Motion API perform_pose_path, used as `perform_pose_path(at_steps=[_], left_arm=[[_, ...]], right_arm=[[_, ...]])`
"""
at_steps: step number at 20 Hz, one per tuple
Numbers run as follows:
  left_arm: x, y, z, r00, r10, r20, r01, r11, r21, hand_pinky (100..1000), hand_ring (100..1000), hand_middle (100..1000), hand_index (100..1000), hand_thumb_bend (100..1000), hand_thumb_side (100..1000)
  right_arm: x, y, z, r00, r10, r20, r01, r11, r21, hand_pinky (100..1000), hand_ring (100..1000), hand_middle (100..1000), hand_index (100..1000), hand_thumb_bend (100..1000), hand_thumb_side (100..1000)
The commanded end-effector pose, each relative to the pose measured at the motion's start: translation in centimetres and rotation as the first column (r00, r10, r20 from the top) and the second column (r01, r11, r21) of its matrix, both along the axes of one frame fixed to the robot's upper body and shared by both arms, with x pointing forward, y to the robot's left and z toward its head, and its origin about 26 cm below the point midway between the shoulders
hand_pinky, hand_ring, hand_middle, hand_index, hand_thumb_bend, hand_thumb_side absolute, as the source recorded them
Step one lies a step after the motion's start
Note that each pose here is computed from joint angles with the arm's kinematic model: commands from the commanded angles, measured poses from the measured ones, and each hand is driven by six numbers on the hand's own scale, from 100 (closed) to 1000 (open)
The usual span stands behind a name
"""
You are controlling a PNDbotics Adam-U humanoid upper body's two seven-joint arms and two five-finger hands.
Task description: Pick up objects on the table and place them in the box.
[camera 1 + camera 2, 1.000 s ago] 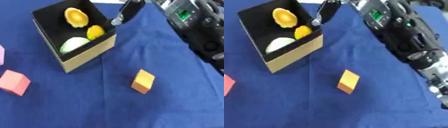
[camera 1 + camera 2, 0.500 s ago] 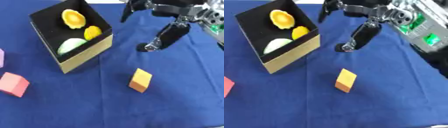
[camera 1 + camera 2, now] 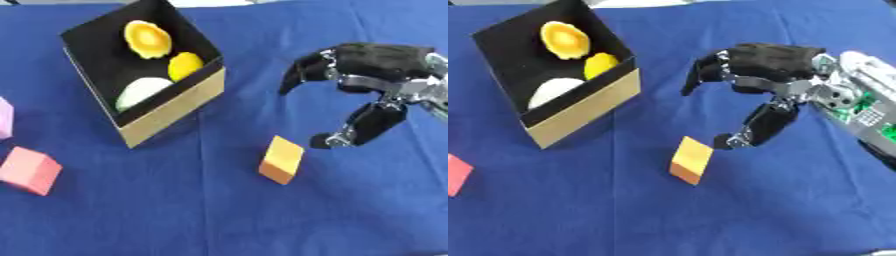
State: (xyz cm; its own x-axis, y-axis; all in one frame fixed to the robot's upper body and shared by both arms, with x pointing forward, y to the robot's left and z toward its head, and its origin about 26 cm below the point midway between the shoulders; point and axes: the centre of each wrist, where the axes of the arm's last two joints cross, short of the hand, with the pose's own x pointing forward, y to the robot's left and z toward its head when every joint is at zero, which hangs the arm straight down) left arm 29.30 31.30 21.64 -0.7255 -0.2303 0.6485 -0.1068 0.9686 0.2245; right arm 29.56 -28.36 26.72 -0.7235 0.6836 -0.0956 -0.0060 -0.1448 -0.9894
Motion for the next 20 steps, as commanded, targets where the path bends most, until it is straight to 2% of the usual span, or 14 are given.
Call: perform_pose_path(at_steps=[1,13,20], left_arm=[[-0.2,0.0,0.6,1.000,-0.003,0.014,0.003,1.000,0.011,817,777,758,906,223,807],[-0.2,-0.2,0.5,1.000,-0.010,0.010,0.010,1.000,-0.001,814,777,757,906,217,814],[-0.1,-0.4,0.5,1.000,-0.019,0.011,0.019,1.000,-0.002,812,777,757,905,216,814]], right_arm=[[-0.4,-0.1,0.3,0.999,-0.016,0.031,0.017,0.999,-0.037,837,825,772,838,557,172],[-0.6,0.5,-2.8,0.998,-0.046,-0.048,0.040,0.993,-0.112,841,836,784,854,538,142],[-0.6,0.7,-3.3,0.996,-0.041,-0.077,0.029,0.987,-0.156,843,841,788,854,528,127]])
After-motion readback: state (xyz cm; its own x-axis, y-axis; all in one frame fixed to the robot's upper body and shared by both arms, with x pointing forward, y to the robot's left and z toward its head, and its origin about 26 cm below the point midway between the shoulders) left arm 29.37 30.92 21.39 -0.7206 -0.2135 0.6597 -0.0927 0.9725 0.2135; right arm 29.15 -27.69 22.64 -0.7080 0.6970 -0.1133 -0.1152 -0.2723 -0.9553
